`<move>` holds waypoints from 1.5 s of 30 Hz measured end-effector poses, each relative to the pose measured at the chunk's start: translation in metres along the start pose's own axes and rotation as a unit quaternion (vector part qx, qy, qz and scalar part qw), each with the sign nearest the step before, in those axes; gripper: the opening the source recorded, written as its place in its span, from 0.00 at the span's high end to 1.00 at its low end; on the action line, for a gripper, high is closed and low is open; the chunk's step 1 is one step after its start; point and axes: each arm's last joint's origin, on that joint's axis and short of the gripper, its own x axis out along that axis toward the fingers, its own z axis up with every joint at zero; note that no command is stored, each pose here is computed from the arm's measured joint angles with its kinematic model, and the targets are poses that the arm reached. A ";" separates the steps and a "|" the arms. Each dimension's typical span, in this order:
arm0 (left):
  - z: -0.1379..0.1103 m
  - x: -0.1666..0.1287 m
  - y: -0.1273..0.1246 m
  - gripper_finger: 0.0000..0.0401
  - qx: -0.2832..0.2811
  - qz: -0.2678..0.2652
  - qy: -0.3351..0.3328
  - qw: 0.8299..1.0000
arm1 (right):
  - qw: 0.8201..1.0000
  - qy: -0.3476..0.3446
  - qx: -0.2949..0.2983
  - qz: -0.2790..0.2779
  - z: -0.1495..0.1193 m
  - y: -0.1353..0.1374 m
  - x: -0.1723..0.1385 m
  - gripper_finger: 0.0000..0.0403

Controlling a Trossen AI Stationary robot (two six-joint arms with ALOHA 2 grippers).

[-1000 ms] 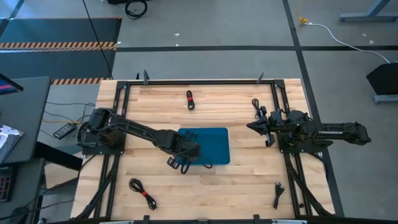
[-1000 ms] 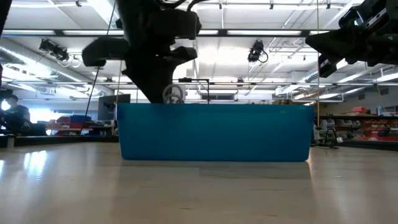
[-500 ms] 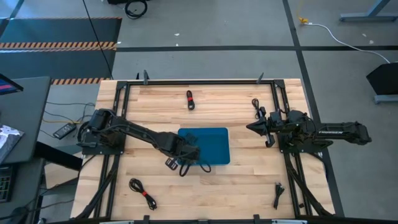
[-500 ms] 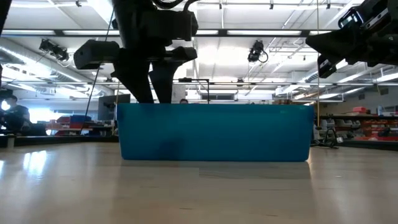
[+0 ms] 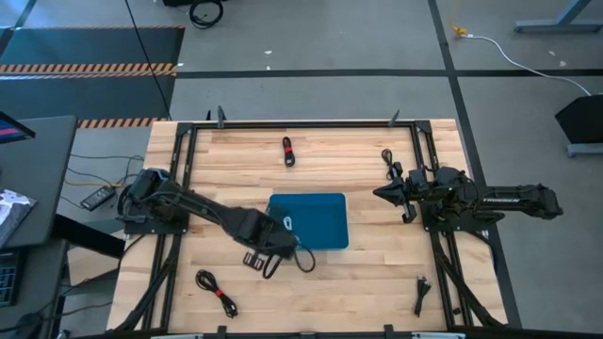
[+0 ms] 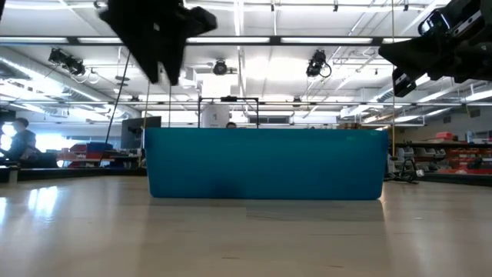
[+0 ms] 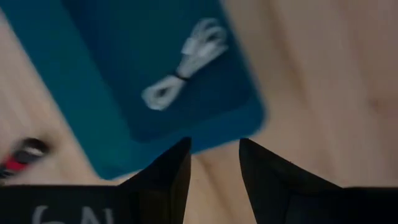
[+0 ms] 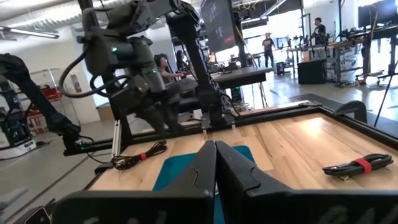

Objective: Pick and place USB-C Cables
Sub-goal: Put the black cable charger into the blue bin

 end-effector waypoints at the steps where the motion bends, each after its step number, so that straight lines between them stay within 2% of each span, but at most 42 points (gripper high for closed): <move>1: 0.000 -0.001 -0.006 0.65 -0.010 -0.012 0.002 1.000 | 1.000 0.000 0.000 0.002 0.000 0.000 0.000 0.96; 4: -0.003 -0.003 -0.026 0.65 -0.027 -0.040 0.013 0.999 | 1.000 0.002 0.002 0.008 0.000 0.000 0.000 0.96; 12: -0.007 -0.015 -0.078 0.65 -0.032 -0.064 0.014 0.997 | 1.000 0.005 0.016 0.020 0.000 0.001 0.000 0.96; 18: -0.016 -0.020 -0.123 0.64 0.009 -0.103 0.036 0.994 | 1.000 0.006 0.017 0.025 0.000 0.001 0.000 0.96; 21: -0.020 -0.018 -0.138 0.63 0.004 -0.107 0.046 0.993 | 1.000 0.006 0.017 0.024 0.000 0.001 0.000 0.96; 33: -0.039 0.013 -0.167 0.52 -0.037 -0.151 0.072 0.985 | 0.999 0.008 0.033 0.037 0.000 0.002 0.000 0.96; 38: -0.045 0.016 -0.177 0.52 -0.037 -0.156 0.074 0.984 | 0.999 0.007 0.038 0.036 0.000 0.002 0.000 0.96; 45: -0.060 0.042 -0.183 0.51 -0.035 -0.161 0.082 0.983 | 0.999 0.007 0.037 0.036 0.000 0.002 0.000 0.96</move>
